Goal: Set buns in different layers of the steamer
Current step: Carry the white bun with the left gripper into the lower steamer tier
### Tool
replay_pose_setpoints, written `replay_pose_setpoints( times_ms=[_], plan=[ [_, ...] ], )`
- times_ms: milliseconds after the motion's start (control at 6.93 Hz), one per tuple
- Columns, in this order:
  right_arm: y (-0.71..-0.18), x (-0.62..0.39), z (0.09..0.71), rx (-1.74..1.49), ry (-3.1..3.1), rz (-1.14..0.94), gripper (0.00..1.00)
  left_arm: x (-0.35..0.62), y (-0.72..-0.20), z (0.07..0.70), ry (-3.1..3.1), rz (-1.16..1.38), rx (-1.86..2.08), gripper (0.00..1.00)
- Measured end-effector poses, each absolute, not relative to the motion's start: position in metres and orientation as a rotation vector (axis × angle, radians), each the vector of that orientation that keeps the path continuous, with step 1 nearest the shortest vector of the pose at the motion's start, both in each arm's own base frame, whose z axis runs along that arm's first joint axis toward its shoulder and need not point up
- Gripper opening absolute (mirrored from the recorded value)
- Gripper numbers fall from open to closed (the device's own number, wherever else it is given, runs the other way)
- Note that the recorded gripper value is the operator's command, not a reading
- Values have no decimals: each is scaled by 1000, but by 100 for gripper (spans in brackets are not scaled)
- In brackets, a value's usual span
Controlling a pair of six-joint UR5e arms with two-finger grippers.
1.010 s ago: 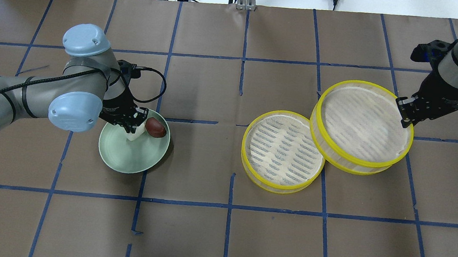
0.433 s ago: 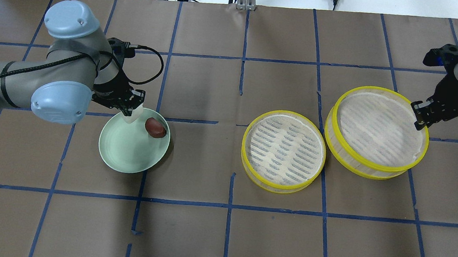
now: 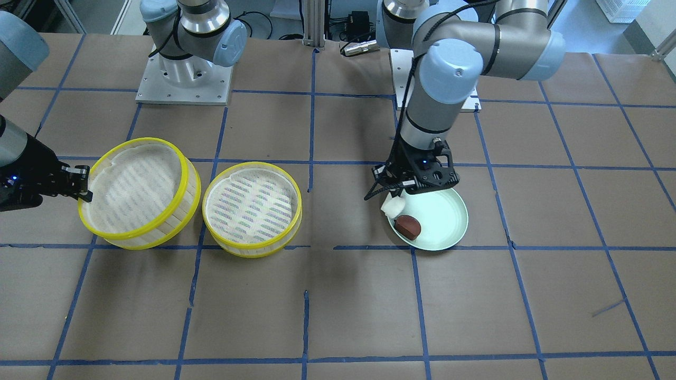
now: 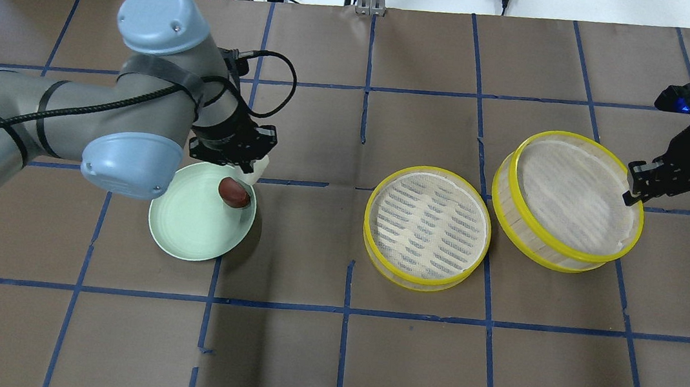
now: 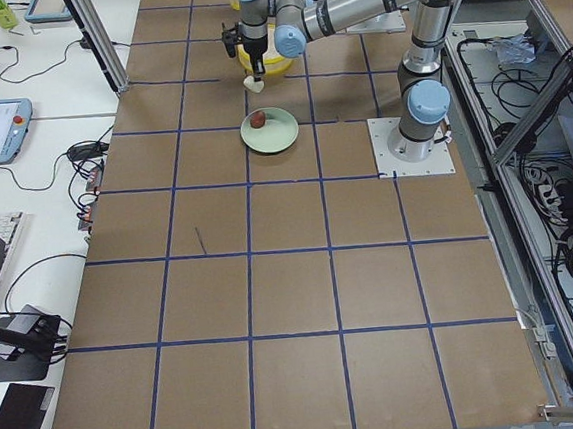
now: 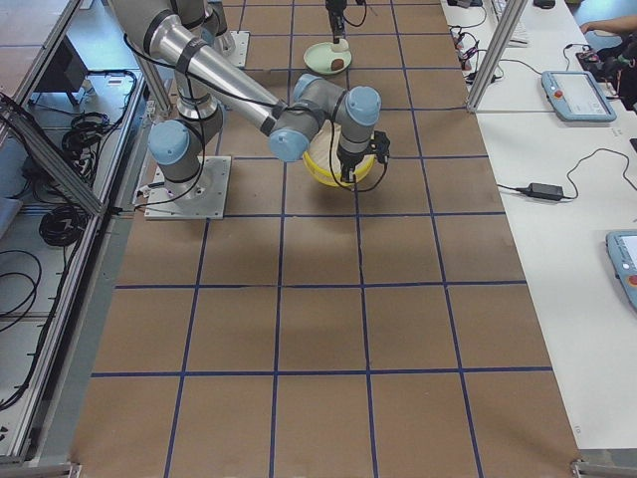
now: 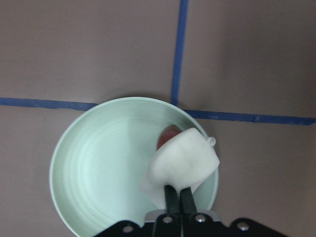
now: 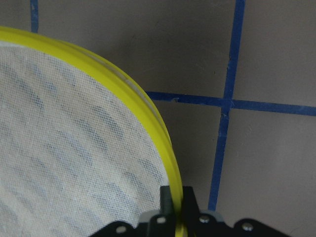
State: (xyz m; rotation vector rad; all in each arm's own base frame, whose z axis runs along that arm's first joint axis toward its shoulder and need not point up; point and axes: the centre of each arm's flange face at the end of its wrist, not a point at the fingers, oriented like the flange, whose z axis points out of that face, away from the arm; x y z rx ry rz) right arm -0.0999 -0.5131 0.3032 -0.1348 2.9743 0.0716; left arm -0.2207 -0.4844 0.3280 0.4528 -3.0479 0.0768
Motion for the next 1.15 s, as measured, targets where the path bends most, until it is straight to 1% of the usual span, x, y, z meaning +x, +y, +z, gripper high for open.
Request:
replay_pose_setpoints(
  times_ms=[288, 577, 721, 865, 1154],
  plan=[
    [-511, -104, 300, -126, 2944, 59, 8, -294, -464, 326, -2952, 110, 635, 1],
    [-511, -105, 301, -140, 2942, 54, 7, -364, -448, 304, -2854, 141, 726, 1],
    [-511, -105, 301, -142, 2946, 55, 7, -392, -444, 292, -2820, 150, 758, 57],
    [-511, -106, 302, -144, 2951, 58, 7, -412, -442, 285, -2800, 151, 776, 100],
    [-511, -106, 302, -145, 2954, 59, 7, -423, -441, 280, -2811, 156, 751, 97]
  ],
)
